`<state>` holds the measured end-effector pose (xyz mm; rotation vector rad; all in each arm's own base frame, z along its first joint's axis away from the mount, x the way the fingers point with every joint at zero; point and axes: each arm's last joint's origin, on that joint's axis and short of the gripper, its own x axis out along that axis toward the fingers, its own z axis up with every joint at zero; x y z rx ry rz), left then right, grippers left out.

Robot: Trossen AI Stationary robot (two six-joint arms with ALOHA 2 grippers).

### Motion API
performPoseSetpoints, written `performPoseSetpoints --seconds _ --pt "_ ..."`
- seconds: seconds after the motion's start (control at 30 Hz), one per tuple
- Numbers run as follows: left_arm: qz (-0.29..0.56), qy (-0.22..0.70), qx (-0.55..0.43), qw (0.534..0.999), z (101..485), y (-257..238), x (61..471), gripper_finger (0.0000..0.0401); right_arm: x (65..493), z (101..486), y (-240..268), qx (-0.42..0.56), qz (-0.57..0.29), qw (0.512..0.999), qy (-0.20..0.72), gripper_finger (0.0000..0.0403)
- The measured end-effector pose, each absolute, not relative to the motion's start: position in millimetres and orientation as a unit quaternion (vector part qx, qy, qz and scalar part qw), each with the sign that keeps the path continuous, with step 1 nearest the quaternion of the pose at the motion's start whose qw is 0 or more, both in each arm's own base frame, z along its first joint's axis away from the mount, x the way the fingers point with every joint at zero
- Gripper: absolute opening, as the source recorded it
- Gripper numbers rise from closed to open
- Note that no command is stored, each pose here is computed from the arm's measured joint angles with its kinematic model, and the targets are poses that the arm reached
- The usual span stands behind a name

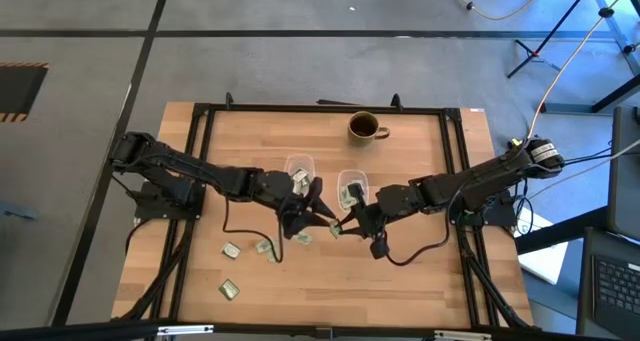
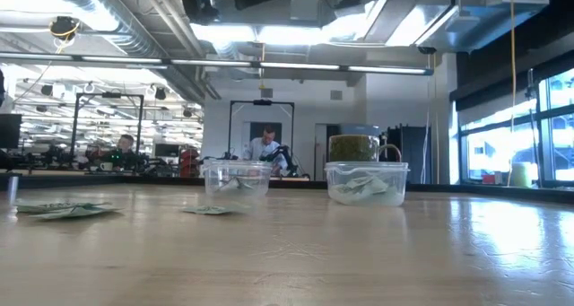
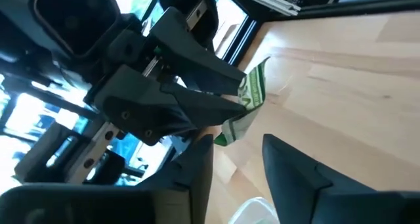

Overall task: Pick and place items into bin
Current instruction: Put the truvia packet into the left transparent bin

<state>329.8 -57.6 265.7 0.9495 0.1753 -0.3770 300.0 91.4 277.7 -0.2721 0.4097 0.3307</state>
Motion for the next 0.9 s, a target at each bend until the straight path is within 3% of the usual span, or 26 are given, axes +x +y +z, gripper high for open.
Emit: performPoseSetpoints --seconds 0.3,0.9 --pt "-0.195 0.063 0.523 0.827 266 -65 329 0.0089 300 278 91 -0.122 0.161 0.958 0.204 0.0074" --pt "-0.203 0.062 0.523 0.825 265 -69 327 0.0049 300 278 91 -0.122 0.160 0.959 0.201 0.0074"
